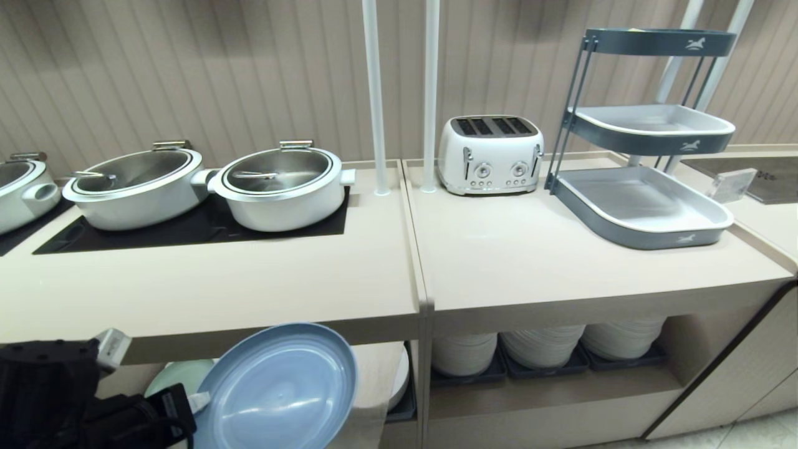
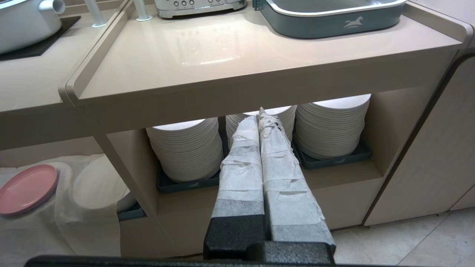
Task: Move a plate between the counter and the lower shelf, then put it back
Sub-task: Put the plate
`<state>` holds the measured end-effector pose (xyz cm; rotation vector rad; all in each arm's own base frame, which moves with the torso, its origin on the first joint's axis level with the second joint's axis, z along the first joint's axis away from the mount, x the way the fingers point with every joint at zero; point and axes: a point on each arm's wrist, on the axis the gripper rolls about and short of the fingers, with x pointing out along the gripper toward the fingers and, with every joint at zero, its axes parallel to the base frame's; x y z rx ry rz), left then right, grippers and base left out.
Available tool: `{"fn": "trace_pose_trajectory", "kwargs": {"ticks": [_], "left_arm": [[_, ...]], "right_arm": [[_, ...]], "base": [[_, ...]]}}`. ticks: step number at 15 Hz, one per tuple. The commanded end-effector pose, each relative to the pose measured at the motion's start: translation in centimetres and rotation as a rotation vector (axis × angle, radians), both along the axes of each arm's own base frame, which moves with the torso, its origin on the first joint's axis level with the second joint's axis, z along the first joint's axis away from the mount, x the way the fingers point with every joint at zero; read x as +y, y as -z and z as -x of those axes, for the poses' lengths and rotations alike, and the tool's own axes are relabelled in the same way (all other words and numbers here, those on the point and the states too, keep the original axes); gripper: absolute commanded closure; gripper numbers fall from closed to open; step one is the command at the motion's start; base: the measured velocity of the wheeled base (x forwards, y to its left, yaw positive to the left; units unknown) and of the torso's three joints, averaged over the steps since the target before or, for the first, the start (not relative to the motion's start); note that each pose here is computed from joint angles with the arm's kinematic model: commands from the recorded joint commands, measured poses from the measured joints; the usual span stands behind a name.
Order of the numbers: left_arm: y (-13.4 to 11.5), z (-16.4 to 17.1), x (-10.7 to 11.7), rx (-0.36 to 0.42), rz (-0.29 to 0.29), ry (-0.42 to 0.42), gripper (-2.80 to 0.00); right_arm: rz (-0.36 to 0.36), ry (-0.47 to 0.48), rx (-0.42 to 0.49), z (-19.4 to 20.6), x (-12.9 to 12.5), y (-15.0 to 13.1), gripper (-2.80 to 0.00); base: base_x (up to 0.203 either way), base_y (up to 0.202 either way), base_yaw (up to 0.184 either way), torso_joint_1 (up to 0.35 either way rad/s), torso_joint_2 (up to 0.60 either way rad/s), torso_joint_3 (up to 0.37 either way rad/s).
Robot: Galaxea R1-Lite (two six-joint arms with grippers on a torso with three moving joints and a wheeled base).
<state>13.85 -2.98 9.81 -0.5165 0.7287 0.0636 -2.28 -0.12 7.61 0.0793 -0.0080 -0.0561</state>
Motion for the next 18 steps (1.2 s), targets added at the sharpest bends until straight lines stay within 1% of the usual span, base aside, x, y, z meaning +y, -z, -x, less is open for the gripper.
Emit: {"fn": "trace_pose_trajectory", "kwargs": {"ticks": [1,13,15,18], "left_arm": [[-0.07,0.04,0.01,-0.006,0.007,-0.005,0.0],[-0.05,-0.01,-0.01,-0.002,0.009,-0.004,0.0],[-0.04,0.02,-0.01,-0.002,0.01,-0.003,0.0],[-0.07,-0.03,-0.03,-0.003,0.01,-0.002,0.0]], "right_arm": [[-0.001,0.0,0.0,0.0,0.0,0.0,0.0],[-0.001,-0.001,0.0,0.0,0.0,0.0,0.0],[-0.001,0.0,0.0,0.0,0.0,0.0,0.0],[-0.001,0.0,0.0,0.0,0.0,0.0,0.0]], "base": [[0.0,0.0,0.0,0.0,0.0,0.0],[0.0,0.0,0.0,0.0,0.0,0.0],[0.004,0.073,-0.011,0.004,0.0,0.004],[0.001,0.184,-0.001,0.003,0.0,0.005]]}}
